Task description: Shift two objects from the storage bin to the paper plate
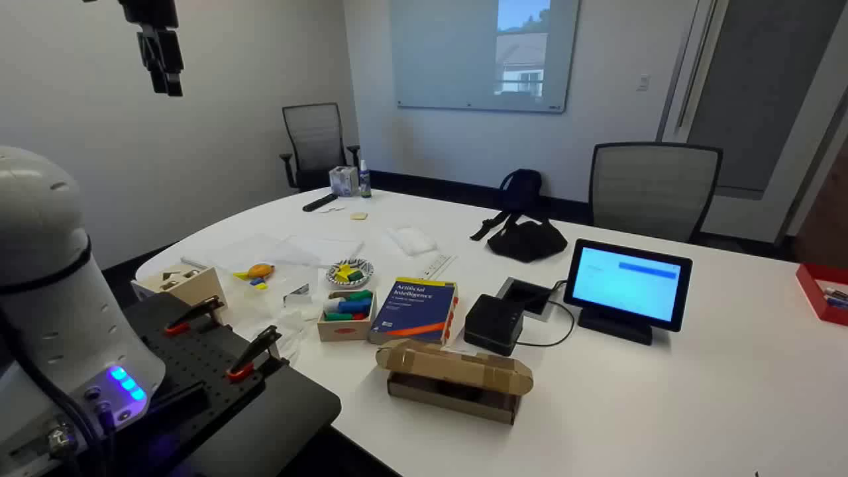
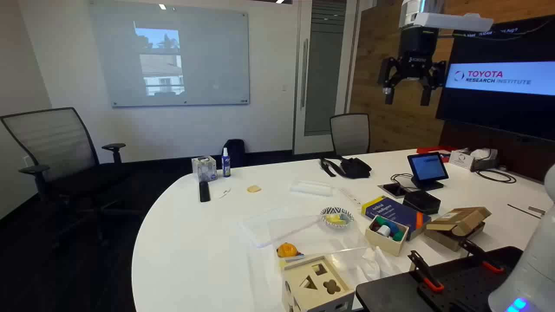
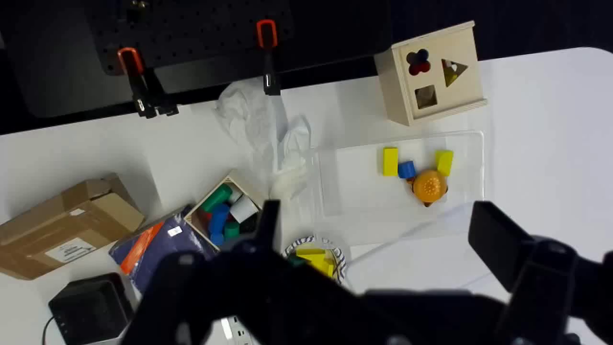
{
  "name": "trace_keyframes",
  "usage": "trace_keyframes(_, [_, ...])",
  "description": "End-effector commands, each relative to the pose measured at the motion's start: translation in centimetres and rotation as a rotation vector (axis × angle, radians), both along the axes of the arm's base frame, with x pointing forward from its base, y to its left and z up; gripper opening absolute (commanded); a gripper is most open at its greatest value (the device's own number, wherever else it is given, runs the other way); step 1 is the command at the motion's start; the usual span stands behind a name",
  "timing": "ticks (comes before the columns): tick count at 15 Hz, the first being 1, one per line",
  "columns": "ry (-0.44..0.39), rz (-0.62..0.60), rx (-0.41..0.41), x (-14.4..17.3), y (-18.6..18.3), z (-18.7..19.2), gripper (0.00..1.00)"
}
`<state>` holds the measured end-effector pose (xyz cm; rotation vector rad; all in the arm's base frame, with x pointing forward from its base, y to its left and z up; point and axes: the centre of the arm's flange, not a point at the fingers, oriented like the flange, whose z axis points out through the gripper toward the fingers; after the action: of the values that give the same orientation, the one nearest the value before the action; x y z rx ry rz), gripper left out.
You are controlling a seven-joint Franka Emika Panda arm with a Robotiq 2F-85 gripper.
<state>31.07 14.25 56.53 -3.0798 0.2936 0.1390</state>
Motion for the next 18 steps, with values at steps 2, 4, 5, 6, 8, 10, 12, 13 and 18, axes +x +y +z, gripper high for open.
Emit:
trace_keyframes(2, [0.000,0.000,0.000,0.0,0.0,0.0,1.00])
trace_keyframes(4, [-0.021,0.004,-0.002,0.9,0.7,-1.3,1.00])
trace_keyframes(5, [-0.024,0.007,0.005,1.8,1.3,-2.5,1.00])
trace_keyframes(6, [-0.025,0.017,0.011,2.6,1.7,-3.7,1.00])
trace_keyframes(8, [-0.028,0.015,0.027,5.1,2.6,-7.7,1.00])
trace_keyframes(10, [-0.010,0.024,0.034,7.5,3.5,-12.3,1.00])
trace_keyframes(12, [0.031,0.030,0.027,9.3,4.0,-17.3,1.00])
trace_keyframes(13, [0.061,0.037,0.024,10.1,4.2,-19.9,1.00])
trace_keyframes(18, [0.175,0.037,0.013,11.5,4.8,-31.2,1.00])
